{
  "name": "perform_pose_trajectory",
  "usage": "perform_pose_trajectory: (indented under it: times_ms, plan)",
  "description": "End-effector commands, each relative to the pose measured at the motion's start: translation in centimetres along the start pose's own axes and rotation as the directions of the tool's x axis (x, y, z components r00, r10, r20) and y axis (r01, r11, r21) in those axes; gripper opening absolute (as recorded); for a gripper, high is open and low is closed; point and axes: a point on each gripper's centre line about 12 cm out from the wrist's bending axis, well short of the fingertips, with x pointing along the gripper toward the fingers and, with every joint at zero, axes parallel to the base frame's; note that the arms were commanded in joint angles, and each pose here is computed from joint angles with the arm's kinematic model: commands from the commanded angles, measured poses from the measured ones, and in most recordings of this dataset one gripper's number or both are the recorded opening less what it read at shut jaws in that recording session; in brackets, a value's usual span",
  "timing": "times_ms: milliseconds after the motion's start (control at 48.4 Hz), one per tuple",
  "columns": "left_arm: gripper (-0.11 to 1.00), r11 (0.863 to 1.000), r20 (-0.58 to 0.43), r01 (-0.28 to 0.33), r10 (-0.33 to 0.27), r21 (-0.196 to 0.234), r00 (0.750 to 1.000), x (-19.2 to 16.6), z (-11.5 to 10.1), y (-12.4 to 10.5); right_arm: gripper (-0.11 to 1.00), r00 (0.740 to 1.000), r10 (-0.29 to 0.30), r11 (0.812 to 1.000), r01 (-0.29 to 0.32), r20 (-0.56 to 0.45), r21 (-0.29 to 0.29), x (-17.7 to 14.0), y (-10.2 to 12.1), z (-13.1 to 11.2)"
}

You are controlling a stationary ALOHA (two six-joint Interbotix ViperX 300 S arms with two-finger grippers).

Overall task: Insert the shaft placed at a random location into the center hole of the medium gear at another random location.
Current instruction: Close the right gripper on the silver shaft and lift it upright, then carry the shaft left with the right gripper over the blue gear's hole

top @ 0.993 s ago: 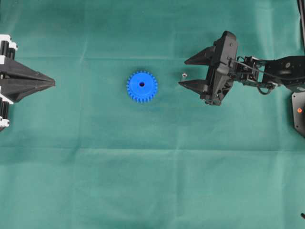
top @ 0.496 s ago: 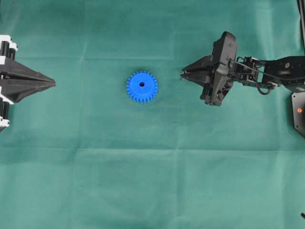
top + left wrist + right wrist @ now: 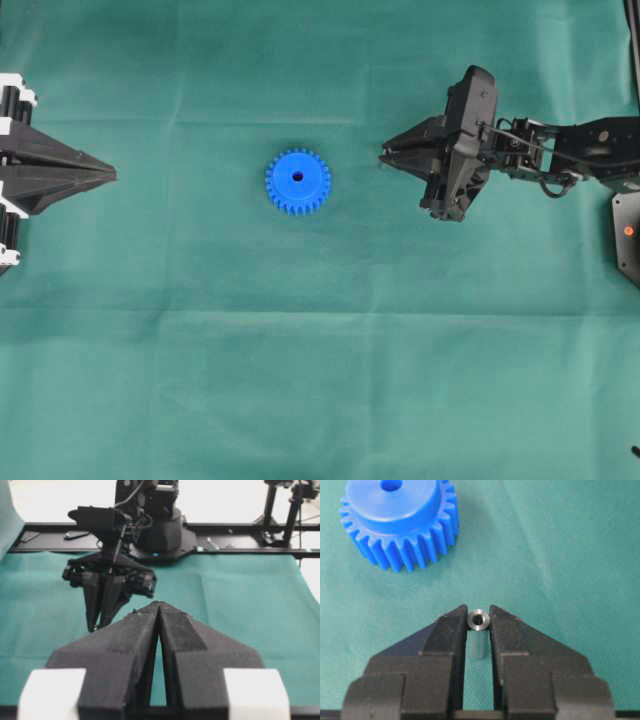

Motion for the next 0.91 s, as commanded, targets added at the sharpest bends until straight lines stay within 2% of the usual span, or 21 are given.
perform_pose_trajectory:
  times_ms: [0,352,889]
  plan:
    - [0.0,1.0,0.029,0.0,0.0,0.002,1.0,0.2,1.1,0.0,0.14,0.999,0.008,1.0,-0.008,0.044,-0.002,-0.7,0.2,2.6]
    - [0.0,1.0,0.028,0.0,0.0,0.002,1.0,0.2,1.1,0.0,0.14,0.997,0.026,1.0,-0.026,0.076,-0.002,-3.6,0.8,7.2]
    - [0.0,1.0,0.028,0.0,0.0,0.0,1.0,0.2,1.1,0.0,0.14,0.996,0.04,0.999,-0.041,0.078,0.01,-2.8,1.5,7.7]
